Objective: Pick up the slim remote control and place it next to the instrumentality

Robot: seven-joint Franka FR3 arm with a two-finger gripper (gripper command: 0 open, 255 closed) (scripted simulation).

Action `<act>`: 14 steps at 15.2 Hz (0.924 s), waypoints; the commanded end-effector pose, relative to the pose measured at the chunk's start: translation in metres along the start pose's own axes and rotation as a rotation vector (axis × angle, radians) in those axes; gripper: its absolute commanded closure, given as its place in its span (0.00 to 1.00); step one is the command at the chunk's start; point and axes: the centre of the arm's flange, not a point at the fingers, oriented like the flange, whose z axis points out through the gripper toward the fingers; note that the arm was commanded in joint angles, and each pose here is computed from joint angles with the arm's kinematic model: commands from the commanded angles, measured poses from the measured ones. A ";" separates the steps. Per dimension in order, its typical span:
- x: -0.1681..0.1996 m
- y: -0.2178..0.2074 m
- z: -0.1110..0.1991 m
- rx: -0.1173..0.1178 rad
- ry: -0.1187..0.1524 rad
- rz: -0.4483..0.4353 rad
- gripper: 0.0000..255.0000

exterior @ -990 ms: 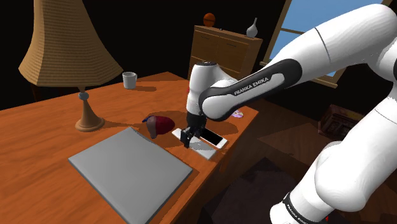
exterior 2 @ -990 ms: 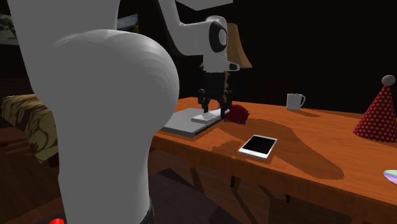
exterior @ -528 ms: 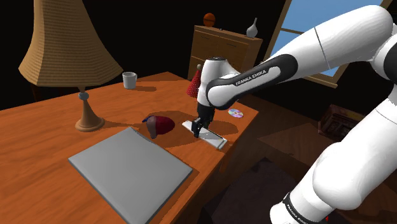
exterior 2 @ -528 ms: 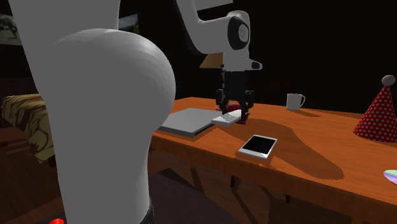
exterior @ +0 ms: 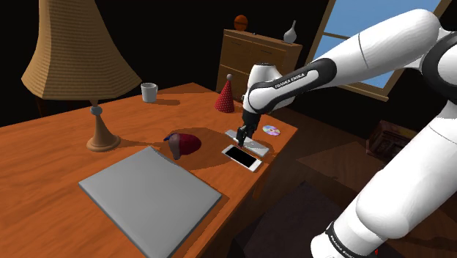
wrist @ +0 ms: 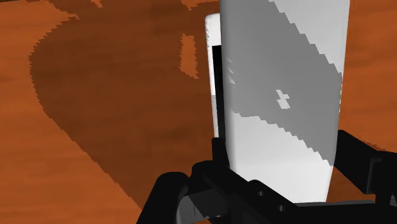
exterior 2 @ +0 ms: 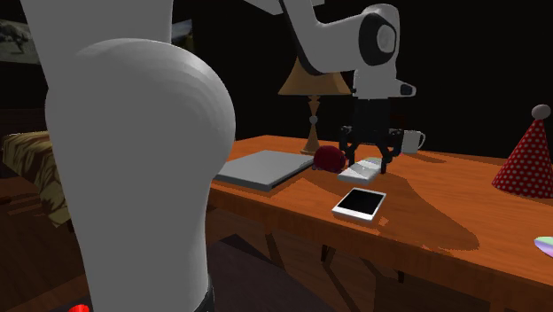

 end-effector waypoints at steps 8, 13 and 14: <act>0.008 0.117 0.000 0.000 0.000 -0.002 1.00; 0.011 0.156 0.011 0.000 0.000 -0.002 1.00; 0.011 0.156 0.016 0.000 0.000 -0.002 1.00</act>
